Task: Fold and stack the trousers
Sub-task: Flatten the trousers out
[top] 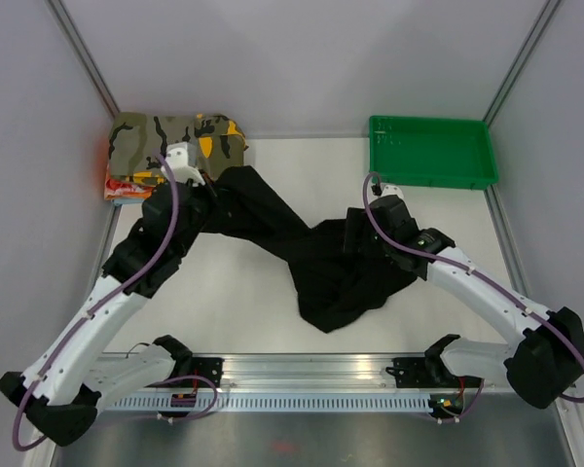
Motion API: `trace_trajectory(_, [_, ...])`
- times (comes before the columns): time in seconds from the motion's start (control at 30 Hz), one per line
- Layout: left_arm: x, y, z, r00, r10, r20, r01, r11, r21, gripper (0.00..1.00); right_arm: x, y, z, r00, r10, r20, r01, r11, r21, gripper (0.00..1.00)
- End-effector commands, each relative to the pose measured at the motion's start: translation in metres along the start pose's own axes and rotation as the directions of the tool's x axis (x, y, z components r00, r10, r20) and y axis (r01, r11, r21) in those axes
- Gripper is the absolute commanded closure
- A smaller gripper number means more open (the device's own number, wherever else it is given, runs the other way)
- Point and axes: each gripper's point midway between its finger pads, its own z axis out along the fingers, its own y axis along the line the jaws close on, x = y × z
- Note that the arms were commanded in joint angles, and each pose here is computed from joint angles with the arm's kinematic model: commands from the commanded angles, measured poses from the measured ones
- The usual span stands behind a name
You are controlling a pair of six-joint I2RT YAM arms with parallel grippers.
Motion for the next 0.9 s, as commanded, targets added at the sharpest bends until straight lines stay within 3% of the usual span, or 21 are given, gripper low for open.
trace_trajectory(0.0, [-0.001, 0.046, -0.011, 0.994, 0.105, -0.018, -0.107, 0.970, -0.217, 0.98, -0.006, 0.020, 0.010, 1.000, -0.019, 0.025, 0.021, 0.996, -0.091, 0.02])
trace_trajectory(0.17, [0.003, 0.080, -0.026, 0.993, 0.113, -0.040, -0.119, 0.915, -0.385, 0.98, 0.010, 0.009, 0.029, 0.999, -0.030, -0.020, 0.029, 0.999, -0.038, 0.02])
trace_trajectory(0.4, [-0.011, 0.083, -0.043, 0.998, 0.068, 0.005, -0.060, 0.909, -0.412, 0.98, 0.036, -0.010, 0.044, 0.998, -0.022, -0.057, 0.023, 1.000, 0.022, 0.02])
trace_trajectory(0.57, [0.012, 0.086, -0.047, 0.999, 0.003, -0.038, -0.018, 0.916, -0.401, 0.98, 0.047, -0.026, 0.053, 0.995, 0.078, -0.057, -0.071, 0.991, 0.112, 0.02])
trace_trajectory(0.8, [0.054, 0.088, -0.040, 0.988, -0.026, -0.151, -0.033, 0.926, -0.376, 0.98, 0.066, 0.007, 0.071, 0.980, 0.135, -0.147, -0.142, 0.989, -0.039, 0.06])
trace_trajectory(0.87, [0.057, 0.086, -0.039, 0.987, -0.029, -0.157, -0.031, 0.930, -0.366, 0.98, 0.062, 0.022, 0.072, 0.982, 0.122, -0.143, -0.137, 0.985, -0.100, 0.16])
